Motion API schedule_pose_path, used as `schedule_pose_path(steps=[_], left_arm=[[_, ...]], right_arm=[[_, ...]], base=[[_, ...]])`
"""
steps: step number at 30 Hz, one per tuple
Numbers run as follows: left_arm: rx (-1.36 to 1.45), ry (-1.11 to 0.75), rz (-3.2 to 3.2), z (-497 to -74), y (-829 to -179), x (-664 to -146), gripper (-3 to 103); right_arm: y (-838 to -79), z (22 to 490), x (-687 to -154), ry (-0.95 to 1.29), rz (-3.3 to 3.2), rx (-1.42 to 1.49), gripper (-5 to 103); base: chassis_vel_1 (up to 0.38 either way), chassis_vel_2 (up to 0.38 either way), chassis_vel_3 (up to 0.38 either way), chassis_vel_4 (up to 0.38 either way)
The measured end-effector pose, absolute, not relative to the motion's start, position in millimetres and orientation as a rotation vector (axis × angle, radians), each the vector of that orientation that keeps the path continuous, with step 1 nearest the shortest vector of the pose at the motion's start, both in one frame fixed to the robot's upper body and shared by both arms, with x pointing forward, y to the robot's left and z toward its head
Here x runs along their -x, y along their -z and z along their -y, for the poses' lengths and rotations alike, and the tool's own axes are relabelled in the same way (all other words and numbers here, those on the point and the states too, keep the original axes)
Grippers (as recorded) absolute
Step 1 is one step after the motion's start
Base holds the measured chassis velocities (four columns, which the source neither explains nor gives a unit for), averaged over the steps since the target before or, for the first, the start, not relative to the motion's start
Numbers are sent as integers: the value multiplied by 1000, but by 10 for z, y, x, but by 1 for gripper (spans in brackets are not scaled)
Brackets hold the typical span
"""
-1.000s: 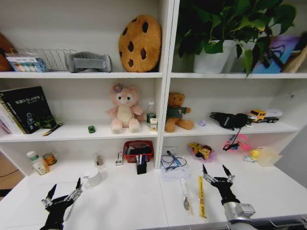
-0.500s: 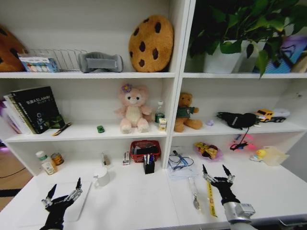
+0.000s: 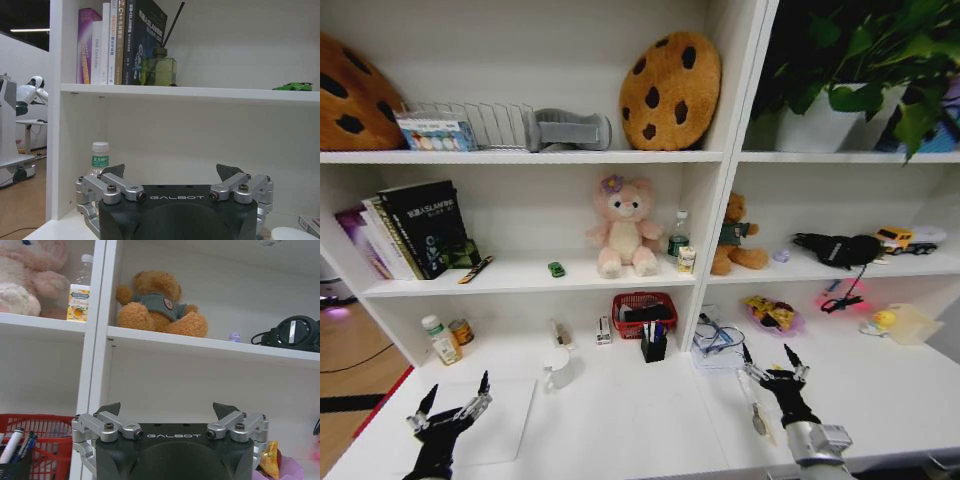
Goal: Organize the objects on the table.
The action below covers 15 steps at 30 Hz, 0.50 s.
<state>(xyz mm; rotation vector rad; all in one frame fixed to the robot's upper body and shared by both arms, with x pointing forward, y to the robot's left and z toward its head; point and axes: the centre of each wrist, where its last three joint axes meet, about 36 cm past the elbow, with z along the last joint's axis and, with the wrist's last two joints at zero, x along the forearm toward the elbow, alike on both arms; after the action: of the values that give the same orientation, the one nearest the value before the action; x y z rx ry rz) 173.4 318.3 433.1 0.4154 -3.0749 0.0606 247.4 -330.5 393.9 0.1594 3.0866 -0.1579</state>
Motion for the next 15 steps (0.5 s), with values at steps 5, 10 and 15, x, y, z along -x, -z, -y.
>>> schedule_pose_path(steps=[5,10,15], left_arm=[[-415,-61,3075,-3183,-4331,-1734,100],[-415,-61,3075,-3183,-4331,-1734,100],[-415,-61,3075,-3183,-4331,-1734,100]], right_arm=[[-3939,3305,-2474,158,-3086,-159,100],[-3939,3305,-2474,158,-3087,-159,100],[-3939,3305,-2474,158,-3087,-159,100]], base=[[145,146,-126,-133],[121,132,-127,-141],[125,122,-127,-113]])
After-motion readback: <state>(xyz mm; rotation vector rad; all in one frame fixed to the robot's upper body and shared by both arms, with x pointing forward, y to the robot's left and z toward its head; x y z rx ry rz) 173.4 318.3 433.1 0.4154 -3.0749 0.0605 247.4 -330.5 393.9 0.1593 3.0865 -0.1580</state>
